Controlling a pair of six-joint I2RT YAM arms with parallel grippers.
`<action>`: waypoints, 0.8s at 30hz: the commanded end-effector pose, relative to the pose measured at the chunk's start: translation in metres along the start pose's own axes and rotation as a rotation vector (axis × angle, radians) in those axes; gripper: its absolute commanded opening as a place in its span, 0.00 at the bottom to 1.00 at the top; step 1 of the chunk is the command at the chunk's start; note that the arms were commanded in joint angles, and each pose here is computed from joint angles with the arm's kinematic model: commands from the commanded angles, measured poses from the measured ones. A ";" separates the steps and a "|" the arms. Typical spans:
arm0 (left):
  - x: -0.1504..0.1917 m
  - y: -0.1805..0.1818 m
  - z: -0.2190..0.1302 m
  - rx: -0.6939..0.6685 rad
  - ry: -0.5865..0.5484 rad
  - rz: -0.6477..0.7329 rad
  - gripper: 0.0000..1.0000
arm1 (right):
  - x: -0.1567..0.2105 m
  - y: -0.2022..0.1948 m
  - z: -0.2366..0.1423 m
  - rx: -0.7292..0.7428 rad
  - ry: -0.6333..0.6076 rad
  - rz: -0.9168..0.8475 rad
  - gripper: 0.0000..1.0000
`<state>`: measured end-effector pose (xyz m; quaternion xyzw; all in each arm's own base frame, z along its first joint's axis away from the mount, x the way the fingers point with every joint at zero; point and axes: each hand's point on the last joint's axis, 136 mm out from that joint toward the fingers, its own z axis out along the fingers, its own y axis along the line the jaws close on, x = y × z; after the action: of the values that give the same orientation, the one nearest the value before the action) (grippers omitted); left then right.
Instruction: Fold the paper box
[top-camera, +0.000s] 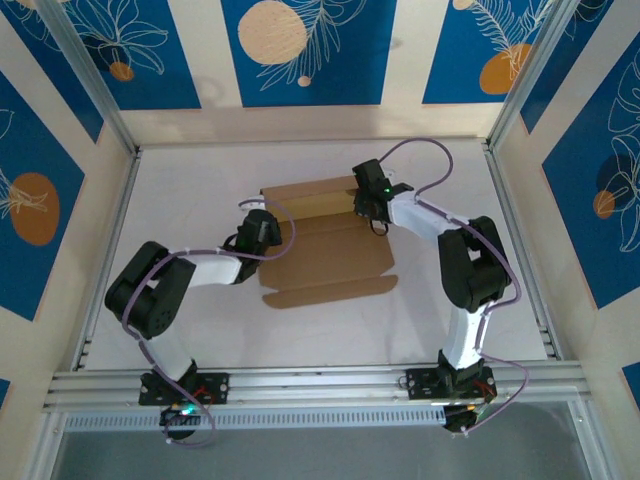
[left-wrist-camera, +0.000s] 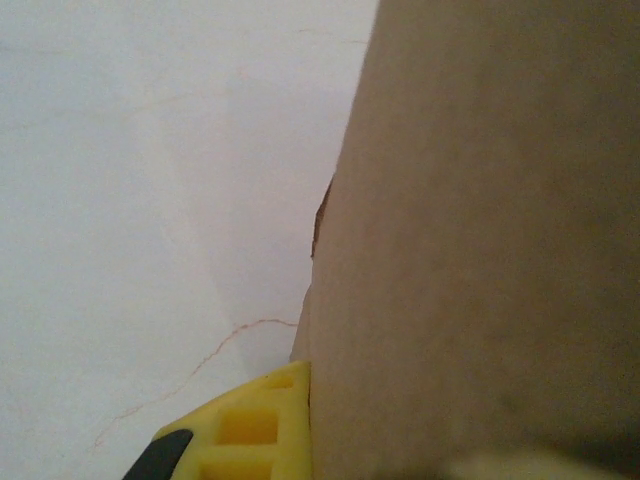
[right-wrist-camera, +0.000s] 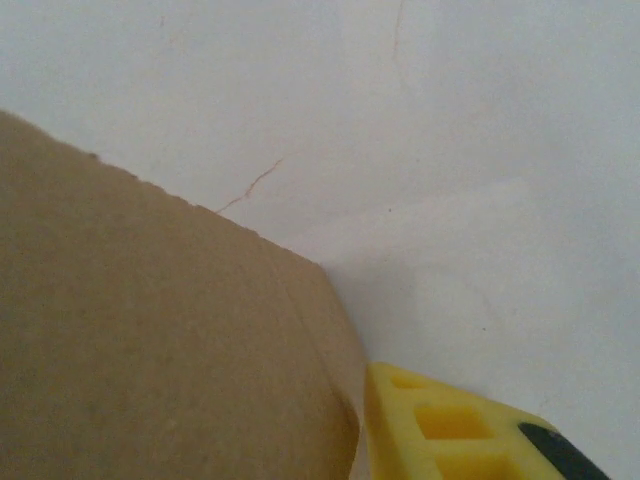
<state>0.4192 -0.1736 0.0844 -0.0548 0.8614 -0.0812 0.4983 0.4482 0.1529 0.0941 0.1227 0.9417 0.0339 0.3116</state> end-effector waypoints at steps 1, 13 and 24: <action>0.001 0.003 -0.005 0.025 0.016 0.036 0.00 | -0.015 0.003 -0.016 -0.102 -0.051 -0.096 0.38; -0.003 -0.004 0.001 0.035 0.032 0.098 0.00 | -0.014 0.007 -0.057 -0.386 -0.119 -0.188 0.72; -0.009 -0.009 0.000 0.047 0.029 0.122 0.00 | -0.009 0.026 -0.100 -0.687 -0.142 -0.256 0.78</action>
<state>0.4193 -0.1803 0.0857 0.0045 0.8698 -0.0719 0.4880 0.4058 0.1708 0.1551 -0.0775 0.8900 0.2438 0.3774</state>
